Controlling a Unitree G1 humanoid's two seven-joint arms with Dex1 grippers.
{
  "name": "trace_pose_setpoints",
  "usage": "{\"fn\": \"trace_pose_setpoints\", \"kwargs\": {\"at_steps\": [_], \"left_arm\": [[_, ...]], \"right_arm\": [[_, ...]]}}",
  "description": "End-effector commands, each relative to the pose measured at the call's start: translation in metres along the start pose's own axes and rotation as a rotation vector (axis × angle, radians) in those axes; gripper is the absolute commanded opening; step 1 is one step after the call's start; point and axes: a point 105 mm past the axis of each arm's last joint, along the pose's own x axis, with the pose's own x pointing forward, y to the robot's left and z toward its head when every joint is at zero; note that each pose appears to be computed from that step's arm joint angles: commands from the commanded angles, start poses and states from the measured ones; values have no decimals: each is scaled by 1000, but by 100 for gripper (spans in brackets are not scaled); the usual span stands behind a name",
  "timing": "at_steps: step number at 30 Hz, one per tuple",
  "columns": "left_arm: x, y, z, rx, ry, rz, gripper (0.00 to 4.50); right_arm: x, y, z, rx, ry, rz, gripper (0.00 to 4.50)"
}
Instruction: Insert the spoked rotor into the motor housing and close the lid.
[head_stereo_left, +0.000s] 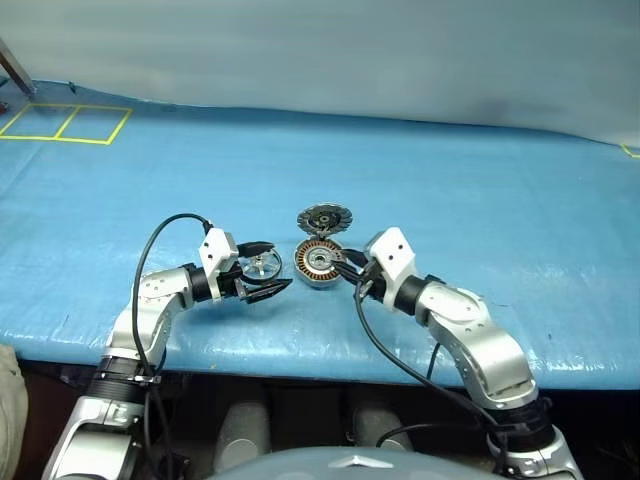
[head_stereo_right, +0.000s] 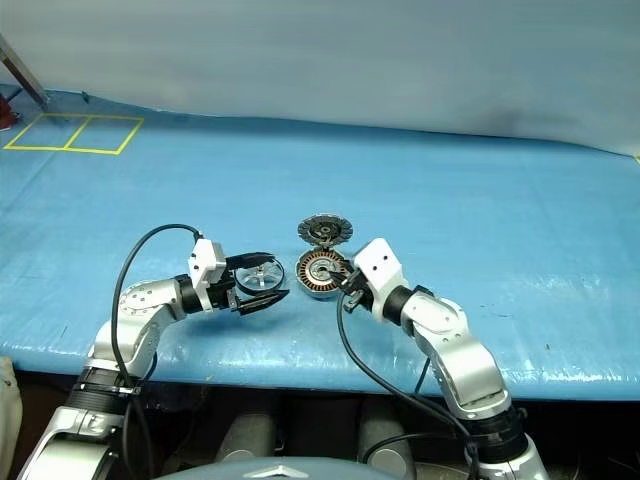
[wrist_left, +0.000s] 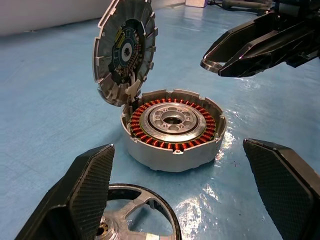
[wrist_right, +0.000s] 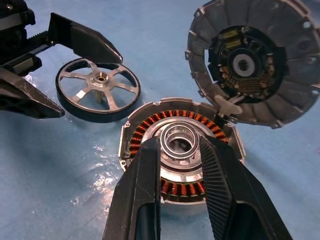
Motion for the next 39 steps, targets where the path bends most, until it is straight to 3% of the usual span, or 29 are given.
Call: {"fn": "trace_pose_setpoints", "kwargs": {"at_steps": [1,9,39], "left_arm": [[-3,1,10,41,-29,17,450],[-6,1,9,43,-29,30,450],[-8,4,8,54,-23,53,450]], "right_arm": [[11,0,11,-21,-42,20,76],[26,-8,3,-12,-18,26,76],[32,-13,-1,-8,-11,17,76]]}}
